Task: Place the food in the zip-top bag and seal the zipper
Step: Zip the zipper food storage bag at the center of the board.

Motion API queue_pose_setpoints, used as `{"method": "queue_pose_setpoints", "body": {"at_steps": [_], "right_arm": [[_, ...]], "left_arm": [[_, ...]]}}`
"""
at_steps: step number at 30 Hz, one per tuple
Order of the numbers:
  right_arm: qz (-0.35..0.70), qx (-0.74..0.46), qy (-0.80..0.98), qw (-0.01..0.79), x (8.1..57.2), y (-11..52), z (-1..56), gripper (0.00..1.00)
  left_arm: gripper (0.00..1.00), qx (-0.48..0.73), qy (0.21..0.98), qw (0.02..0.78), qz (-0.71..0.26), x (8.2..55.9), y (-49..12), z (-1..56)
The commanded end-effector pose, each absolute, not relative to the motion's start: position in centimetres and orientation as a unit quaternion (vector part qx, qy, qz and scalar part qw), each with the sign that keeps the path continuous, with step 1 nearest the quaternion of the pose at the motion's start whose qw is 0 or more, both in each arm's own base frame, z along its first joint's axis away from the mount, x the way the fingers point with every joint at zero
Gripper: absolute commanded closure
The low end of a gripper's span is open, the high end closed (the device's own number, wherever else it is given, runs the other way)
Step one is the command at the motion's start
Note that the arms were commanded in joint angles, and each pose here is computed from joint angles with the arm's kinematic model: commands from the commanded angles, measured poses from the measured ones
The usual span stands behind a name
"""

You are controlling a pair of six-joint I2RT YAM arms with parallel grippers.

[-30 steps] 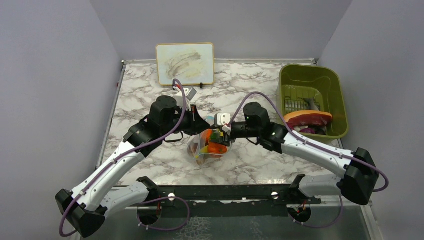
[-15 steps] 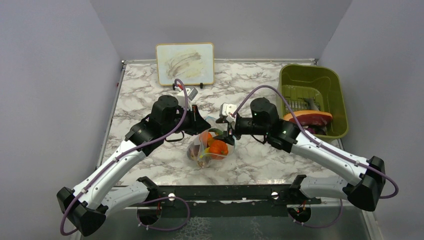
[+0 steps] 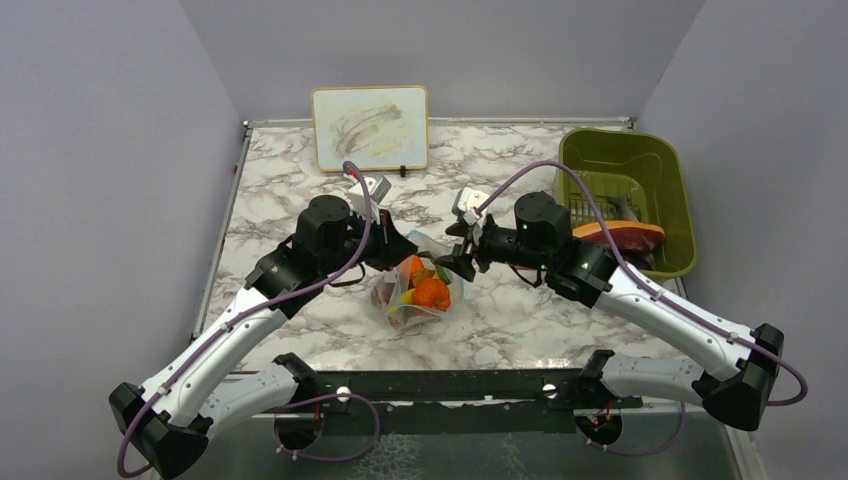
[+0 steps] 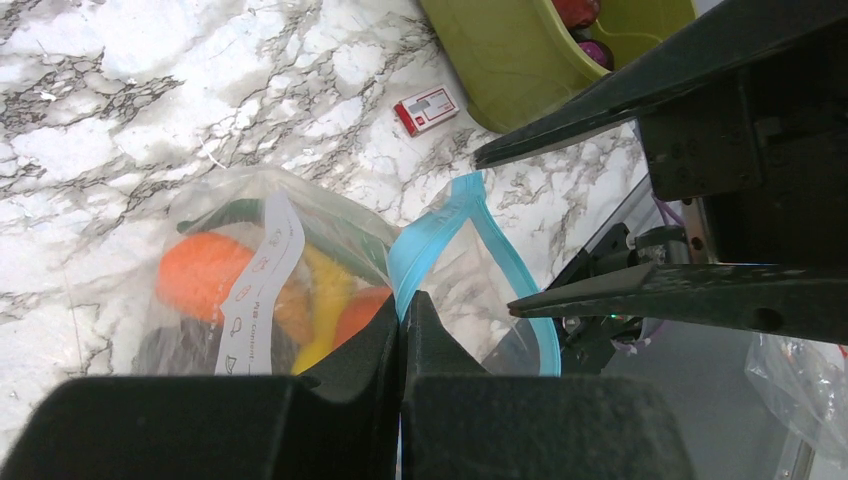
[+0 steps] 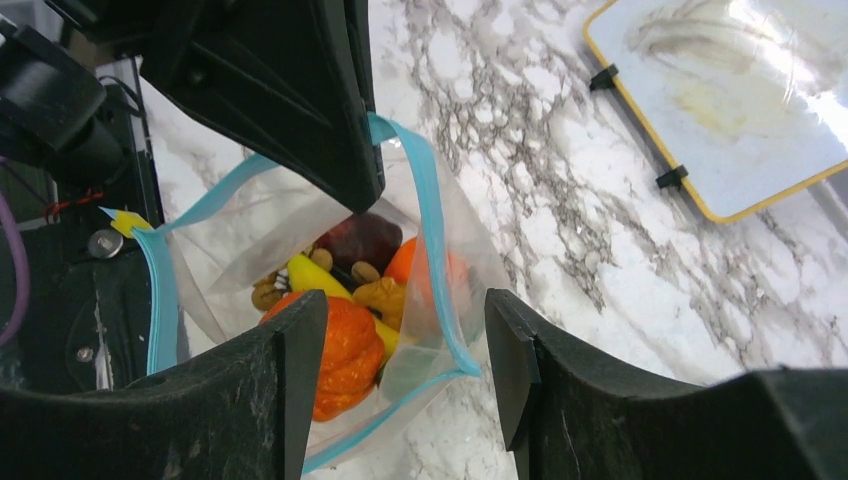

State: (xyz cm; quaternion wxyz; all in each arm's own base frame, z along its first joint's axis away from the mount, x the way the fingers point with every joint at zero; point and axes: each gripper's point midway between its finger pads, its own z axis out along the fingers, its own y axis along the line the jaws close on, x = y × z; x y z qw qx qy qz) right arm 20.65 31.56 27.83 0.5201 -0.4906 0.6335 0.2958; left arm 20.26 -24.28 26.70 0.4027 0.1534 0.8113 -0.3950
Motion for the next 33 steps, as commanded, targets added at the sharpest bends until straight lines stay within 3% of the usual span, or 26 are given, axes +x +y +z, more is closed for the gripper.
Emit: {"method": "queue_pose_setpoints", "body": {"at_steps": [1, 10, 12, 15, 16, 19, 22, 28, 33], "right_arm": [[0.271, -0.489, 0.659, 0.503, 21.4, 31.3, 26.5, 0.42], [0.289, -0.503, 0.636, 0.508, 21.7, 33.1, 25.9, 0.60], [0.286, -0.499, 0.641, 0.508, 22.0, 33.1, 25.6, 0.72], [0.276, -0.481, 0.650, 0.519, 22.5, 32.6, 26.0, 0.97], [0.275, -0.473, 0.652, 0.524, 22.5, 32.4, 26.4, 0.99], [0.264, -0.435, 0.677, 0.532, 23.2, 31.5, 26.7, 0.99], [0.240, -0.391, 0.724, 0.515, 24.2, 30.4, 25.9, 0.99], [0.270, -0.322, 0.781, 0.461, 25.0, 30.3, 24.2, 0.99], [0.293, -0.288, 0.802, 0.434, 25.6, 30.8, 23.5, 0.99]], "left_arm": [[1.00, 0.167, 0.788, 0.436, -0.402, 20.8, -24.6, 28.0], [1.00, 0.214, 0.764, 0.452, -0.407, 20.3, -24.9, 28.2], [1.00, 0.230, 0.755, 0.451, -0.416, 19.9, -25.2, 28.3], [1.00, 0.249, 0.744, 0.455, -0.420, 19.5, -25.4, 28.3], [0.97, 0.255, 0.742, 0.457, -0.419, 19.4, -25.3, 28.2], [0.72, 0.309, 0.714, 0.474, -0.412, 18.4, -25.1, 28.2], [0.59, 0.378, 0.669, 0.514, -0.382, 17.5, -24.2, 28.4], [0.51, 0.509, 0.555, 0.564, -0.338, 13.8, -22.4, 28.2], [0.50, 0.571, 0.530, 0.525, -0.343, 11.3, -21.8, 24.6]]}}
